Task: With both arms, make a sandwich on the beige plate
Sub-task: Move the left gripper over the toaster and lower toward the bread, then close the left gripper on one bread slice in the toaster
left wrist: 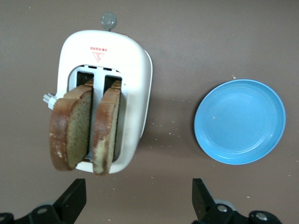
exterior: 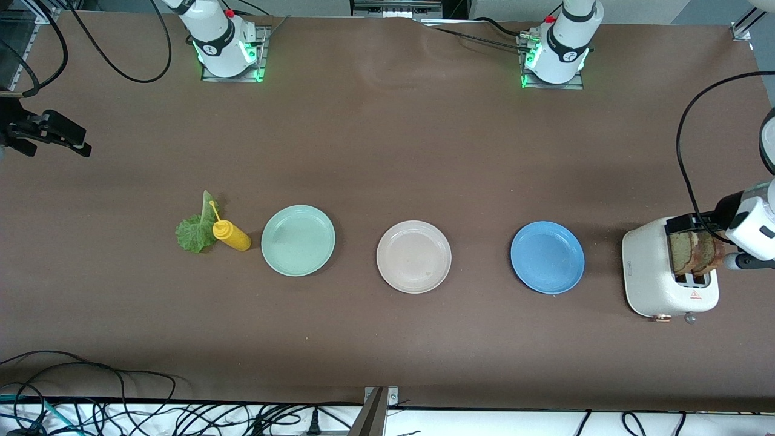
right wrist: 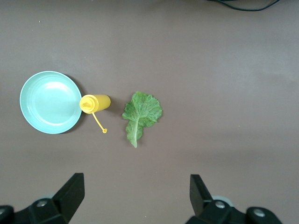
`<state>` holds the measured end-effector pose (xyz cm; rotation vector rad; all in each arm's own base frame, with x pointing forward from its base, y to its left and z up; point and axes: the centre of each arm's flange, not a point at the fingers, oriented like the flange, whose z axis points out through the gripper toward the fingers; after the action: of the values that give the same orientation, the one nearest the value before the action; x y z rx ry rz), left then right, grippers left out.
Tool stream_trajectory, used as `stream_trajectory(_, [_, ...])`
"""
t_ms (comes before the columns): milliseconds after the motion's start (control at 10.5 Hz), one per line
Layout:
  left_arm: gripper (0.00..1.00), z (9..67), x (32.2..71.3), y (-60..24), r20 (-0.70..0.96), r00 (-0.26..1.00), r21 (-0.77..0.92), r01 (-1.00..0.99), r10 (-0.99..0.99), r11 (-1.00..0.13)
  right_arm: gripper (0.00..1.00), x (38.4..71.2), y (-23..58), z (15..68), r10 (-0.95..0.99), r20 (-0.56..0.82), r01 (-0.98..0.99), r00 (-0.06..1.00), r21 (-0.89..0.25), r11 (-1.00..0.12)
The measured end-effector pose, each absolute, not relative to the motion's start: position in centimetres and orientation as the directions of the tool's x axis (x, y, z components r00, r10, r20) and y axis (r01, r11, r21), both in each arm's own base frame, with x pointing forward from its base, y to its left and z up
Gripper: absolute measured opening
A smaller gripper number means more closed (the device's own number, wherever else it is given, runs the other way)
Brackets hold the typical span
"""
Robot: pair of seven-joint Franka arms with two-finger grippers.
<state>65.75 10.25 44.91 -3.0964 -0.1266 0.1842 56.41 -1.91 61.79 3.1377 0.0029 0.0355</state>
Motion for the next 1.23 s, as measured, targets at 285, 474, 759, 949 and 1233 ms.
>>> stream_trajectory(285, [1.0,43.2,67.0,12.3,-0.11,0.991,-0.04,0.074,0.078,-0.996,1.0,56.4,-1.9,61.8,0.002,0.023,0.002,1.0,0.004,-1.0])
stream_trajectory(474, [1.0,41.8,67.6,13.0,-0.101,0.992,-0.041,0.072,0.076,-0.997,1.0,56.4,-1.9,61.8,0.002,0.023,0.002,1.0,0.004,-1.0])
stream_trajectory(759, [1.0,39.9,68.1,13.9,-0.097,0.992,-0.041,0.08,0.084,-0.996,1.0,56.4,-1.9,61.8,0.002,0.022,0.002,1.0,0.004,-1.0])
stream_trajectory(949, [1.0,39.2,68.3,13.8,-0.098,0.992,-0.04,0.078,0.082,-0.996,1.0,56.4,-1.9,61.8,0.002,0.022,0.002,1.0,0.004,-1.0])
stream_trajectory(1233, [1.0,39.4,68.5,13.4,-0.092,0.993,-0.039,0.072,0.076,-0.997,1.0,56.4,-1.9,61.8,0.002,0.022,0.002,1.0,0.004,-1.0])
